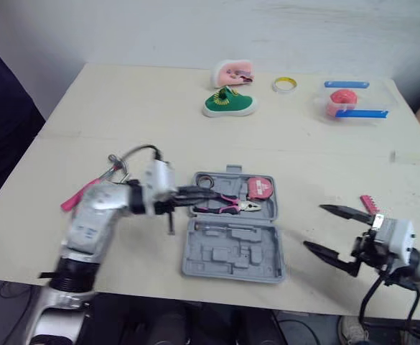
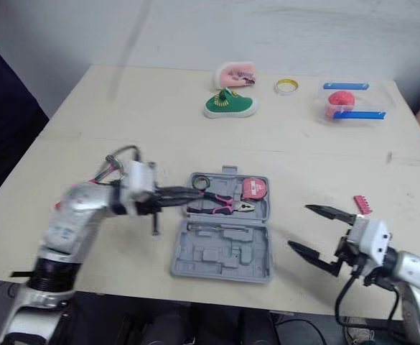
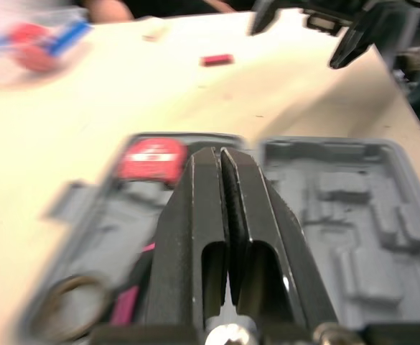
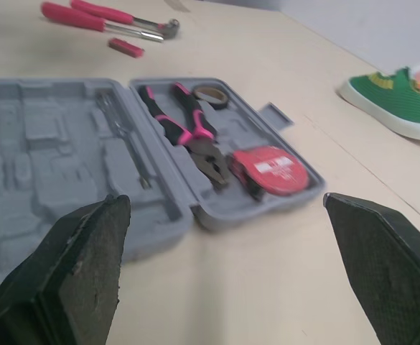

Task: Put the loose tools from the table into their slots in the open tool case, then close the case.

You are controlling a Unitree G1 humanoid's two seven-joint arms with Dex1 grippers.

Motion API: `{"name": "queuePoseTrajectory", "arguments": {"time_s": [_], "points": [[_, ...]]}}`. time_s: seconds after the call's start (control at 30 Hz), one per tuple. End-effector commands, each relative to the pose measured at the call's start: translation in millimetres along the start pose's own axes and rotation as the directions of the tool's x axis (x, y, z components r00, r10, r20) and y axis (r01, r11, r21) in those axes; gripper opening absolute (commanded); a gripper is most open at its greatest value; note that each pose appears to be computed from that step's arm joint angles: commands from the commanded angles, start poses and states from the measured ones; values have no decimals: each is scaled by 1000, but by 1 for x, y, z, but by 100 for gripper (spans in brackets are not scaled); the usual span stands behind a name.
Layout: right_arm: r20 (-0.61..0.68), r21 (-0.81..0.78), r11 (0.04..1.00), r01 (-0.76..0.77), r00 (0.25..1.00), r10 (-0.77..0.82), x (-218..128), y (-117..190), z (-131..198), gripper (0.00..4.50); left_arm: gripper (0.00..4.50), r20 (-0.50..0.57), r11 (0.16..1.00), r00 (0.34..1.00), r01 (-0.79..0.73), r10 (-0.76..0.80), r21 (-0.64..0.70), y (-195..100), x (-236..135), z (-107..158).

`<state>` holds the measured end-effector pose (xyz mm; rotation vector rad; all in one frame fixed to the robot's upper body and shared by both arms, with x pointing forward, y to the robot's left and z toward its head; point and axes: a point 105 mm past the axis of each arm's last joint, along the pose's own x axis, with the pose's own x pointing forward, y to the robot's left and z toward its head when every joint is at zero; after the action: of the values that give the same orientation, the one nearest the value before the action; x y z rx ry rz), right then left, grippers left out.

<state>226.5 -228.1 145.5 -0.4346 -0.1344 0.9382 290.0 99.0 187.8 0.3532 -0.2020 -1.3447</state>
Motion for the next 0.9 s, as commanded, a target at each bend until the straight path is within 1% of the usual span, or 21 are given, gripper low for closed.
{"name": "queuePoseTrajectory", "arguments": {"time_s": [0.03, 0.07, 0.1, 0.13, 0.17, 0.2, 0.23, 0.27, 0.3, 0.33, 0.37, 0.4, 0.5, 0.53, 0.6, 0.63, 0.67, 0.7, 0.73, 0.8, 0.9], "points": [[-52, -69, 995, 68, 996, -72, -32, -18, 1, 450, 55, -36, 970, 975, -221, 218, -101, 19, -67, -13], [-66, -71, 994, 84, 994, -89, -38, -21, -1, 450, 90, -63, 960, 963, -265, 260, -94, 22, -81, -17], [-73, -72, 993, 95, 992, -101, -42, -23, -1, 450, 113, -78, 952, 955, -294, 287, -90, 24, -90, -19], [-95, -84, 989, 123, 987, -131, -50, -27, -4, 450, 151, -110, 929, 930, -361, 352, -81, 28, -109, -24], [-135, -104, 980, 172, 973, -186, -64, -34, -9, 450, 206, -158, 887, 882, -458, 444, -66, 33, -137, -30], [-161, -119, 972, 204, 962, -222, -74, -39, -13, 450, 218, -188, 854, 845, -517, 500, -53, 35, -156, -34], [-181, -131, 957, 257, 943, -278, -88, -45, -16, 450, 273, -213, 808, 794, -588, 570, -30, 37, -179, -35], [-199, -138, 948, 286, 930, -309, -98, -48, -18, 450, 309, -236, 759, 739, -651, 631, -10, 38, -201, -36], [-207, -142, 943, 299, 923, -324, -104, -49, -19, 450, 347, -247, 727, 704, -686, 666, 4, 38, -214, -37], [-222, -145, 934, 327, 909, -352, -114, -50, -21, 450, 390, -281, 681, 655, -732, 702, -3, 32, -234, -40], [-232, -147, 929, 341, 901, -367, -120, -50, -23, 450, 422, -304, 655, 626, -756, 718, -9, 27, -247, -43], [-243, -159, 917, 365, 886, -395, -129, -52, -24, 450, 441, -341, 645, 606, -764, 719, 2, 18, -259, -46], [-288, -189, 879, 437, 831, -476, -159, -55, -31, 450, 441, -432, 569, 505, -822, 748, 25, -7, -301, -54], [-305, -193, 868, 458, 812, -497, -168, -53, -35, 450, 441, -454, 506, 434, -861, 778, 45, -15, -320, -56], [-331, -193, 858, 476, 792, -514, -180, -48, -41, 450, 441, -475, 414, 336, -908, 813, 67, -28, -346, -57], [-340, -194, 854, 483, 783, -520, -184, -46, -44, 450, 441, -480, 369, 290, -926, 828, 76, -34, -357, -58], [-345, -195, 852, 485, 780, -523, -186, -45, -46, 450, 441, -483, 345, 266, -935, 835, 81, -38, -362, -58], [-347, -195, 839, 508, 764, -544, -191, -44, -48, 450, 441, -487, 305, 227, -949, 844, 85, -44, -370, -59], [-347, -196, 828, 525, 753, -559, -194, -44, -49, 450, 441, -489, 281, 204, -956, 848, 89, -48, -375, -60], [-365, -190, 822, 537, 739, -567, -199, -42, -54, 450, 441, -497, 263, 180, -959, 849, 102, -55, -380, -60], [-387, -180, 822, 540, 730, -563, -204, -38, -59, 450, 441, -488, 251, 166, -962, 857, 112, -57, -383, -59]]}}
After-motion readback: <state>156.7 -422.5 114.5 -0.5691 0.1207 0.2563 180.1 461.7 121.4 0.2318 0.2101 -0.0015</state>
